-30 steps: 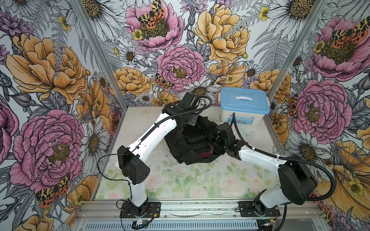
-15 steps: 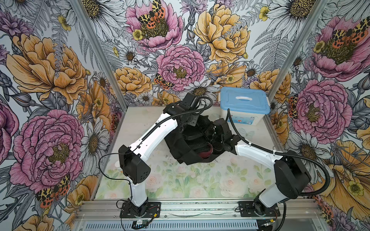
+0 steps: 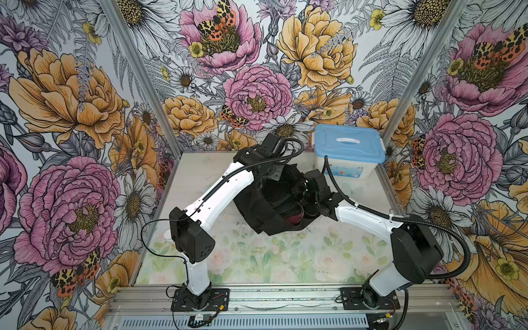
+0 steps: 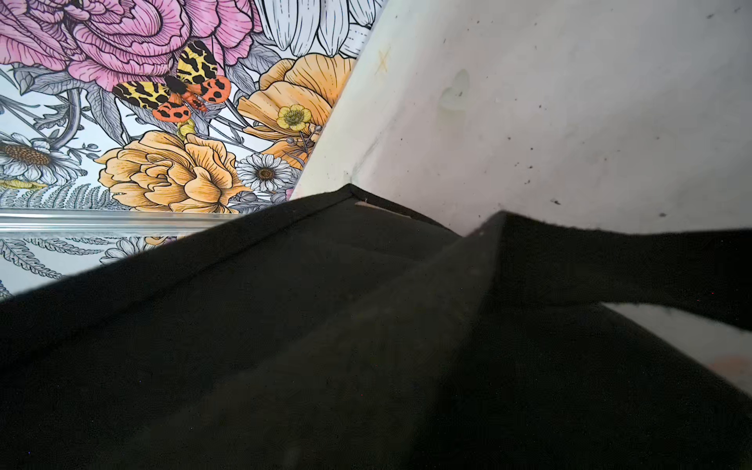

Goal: Remove the ping pong set from the canvas bag
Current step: Pick up the ping pong set from the canvas bag, then place the ping pong set at the center of the board.

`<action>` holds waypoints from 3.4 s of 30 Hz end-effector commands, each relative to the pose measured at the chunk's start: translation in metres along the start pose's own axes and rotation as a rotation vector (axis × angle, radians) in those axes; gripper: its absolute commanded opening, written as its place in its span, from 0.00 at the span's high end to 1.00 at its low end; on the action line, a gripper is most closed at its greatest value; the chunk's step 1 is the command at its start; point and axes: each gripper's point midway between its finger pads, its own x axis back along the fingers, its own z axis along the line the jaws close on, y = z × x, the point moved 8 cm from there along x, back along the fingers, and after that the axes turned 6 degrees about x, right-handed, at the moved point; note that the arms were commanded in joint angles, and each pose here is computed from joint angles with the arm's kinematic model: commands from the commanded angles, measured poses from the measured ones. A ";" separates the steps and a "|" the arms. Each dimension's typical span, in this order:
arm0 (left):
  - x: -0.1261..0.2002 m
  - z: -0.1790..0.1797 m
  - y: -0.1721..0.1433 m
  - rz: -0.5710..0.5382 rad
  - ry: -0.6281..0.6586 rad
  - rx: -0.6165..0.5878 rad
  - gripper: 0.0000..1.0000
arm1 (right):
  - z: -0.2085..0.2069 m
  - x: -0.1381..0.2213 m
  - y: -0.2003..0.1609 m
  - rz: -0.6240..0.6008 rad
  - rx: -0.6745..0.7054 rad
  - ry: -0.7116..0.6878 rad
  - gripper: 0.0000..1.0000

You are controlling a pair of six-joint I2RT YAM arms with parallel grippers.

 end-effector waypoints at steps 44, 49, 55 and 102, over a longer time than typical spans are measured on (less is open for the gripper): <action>0.029 0.093 0.017 -0.218 0.014 0.236 1.00 | 0.111 0.149 0.032 -0.277 0.419 0.368 1.00; 0.026 0.100 0.016 -0.216 0.022 0.250 1.00 | 0.109 0.150 0.036 -0.280 0.438 0.361 1.00; 0.023 0.109 0.016 -0.214 0.032 0.267 1.00 | 0.112 0.166 0.045 -0.317 0.498 0.345 1.00; 0.026 0.163 0.005 -0.262 0.027 0.394 1.00 | 0.002 0.293 0.097 -0.614 0.845 -0.830 1.00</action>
